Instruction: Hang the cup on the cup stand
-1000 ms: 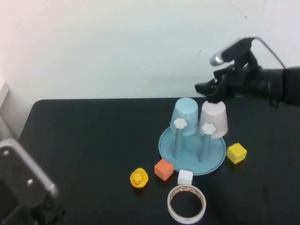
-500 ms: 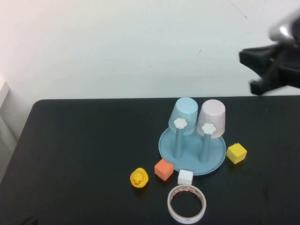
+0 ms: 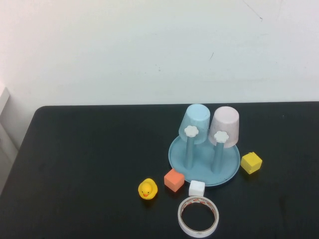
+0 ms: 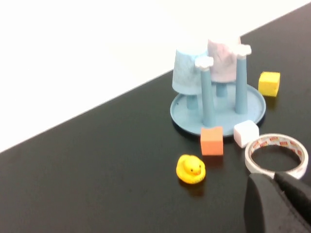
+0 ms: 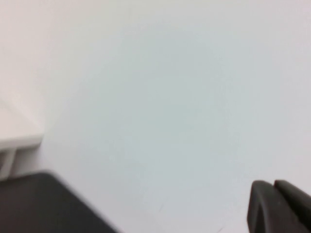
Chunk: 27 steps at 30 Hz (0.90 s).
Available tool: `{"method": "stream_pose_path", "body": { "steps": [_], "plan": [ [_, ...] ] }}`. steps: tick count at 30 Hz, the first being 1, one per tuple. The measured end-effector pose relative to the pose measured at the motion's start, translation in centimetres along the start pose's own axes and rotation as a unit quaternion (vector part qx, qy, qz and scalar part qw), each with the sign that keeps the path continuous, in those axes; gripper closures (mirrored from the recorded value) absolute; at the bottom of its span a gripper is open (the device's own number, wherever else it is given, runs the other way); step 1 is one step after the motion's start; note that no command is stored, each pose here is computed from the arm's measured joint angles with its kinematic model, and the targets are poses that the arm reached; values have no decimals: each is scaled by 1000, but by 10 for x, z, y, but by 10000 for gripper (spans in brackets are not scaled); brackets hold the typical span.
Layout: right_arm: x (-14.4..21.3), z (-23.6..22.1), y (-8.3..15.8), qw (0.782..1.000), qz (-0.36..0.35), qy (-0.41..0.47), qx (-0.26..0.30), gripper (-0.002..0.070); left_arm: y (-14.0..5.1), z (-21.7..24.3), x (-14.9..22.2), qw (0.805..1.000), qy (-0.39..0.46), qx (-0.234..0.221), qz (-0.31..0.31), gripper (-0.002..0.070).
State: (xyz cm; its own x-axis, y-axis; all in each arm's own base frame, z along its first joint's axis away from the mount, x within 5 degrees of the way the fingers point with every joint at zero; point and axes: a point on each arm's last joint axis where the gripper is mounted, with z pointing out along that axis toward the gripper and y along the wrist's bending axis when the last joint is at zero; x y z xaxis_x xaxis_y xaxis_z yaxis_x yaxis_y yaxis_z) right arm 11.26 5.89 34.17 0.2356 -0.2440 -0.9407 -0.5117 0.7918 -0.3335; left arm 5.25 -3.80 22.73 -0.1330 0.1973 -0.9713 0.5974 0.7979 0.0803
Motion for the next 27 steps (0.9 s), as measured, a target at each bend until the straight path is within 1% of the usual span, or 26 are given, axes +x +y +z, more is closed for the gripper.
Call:
{"method": "stream_pose_path", "body": {
  "steps": [4, 7, 11, 16, 21, 24, 27],
  "plan": [
    [-1, -33, 9, 998, -12, -38, 38, 677, 0, 0, 3, 1000, 17, 1, 1, 675],
    [6, -46, 13, 997, 6, -45, 61, 677, 0, 0, 5, 1000, 29, 3, 1, 675],
    [20, -47, 17, 997, 35, -31, 62, 677, -1, 0, 7, 999, 40, 4, 1, 675],
    [37, -45, 21, 997, 49, -6, 60, 678, -1, 0, 8, 999, 45, 4, 2, 675],
    [45, -45, 21, 996, 55, 10, 68, 678, -1, 0, 9, 999, 50, 5, 2, 675],
    [56, -46, 17, 993, 51, 37, 100, 678, -1, 0, 9, 999, 51, 5, 2, 675],
    [63, -49, 10, 987, 18, 66, 144, 678, -1, -1, 10, 999, 53, 5, 2, 675]
  ]
}}
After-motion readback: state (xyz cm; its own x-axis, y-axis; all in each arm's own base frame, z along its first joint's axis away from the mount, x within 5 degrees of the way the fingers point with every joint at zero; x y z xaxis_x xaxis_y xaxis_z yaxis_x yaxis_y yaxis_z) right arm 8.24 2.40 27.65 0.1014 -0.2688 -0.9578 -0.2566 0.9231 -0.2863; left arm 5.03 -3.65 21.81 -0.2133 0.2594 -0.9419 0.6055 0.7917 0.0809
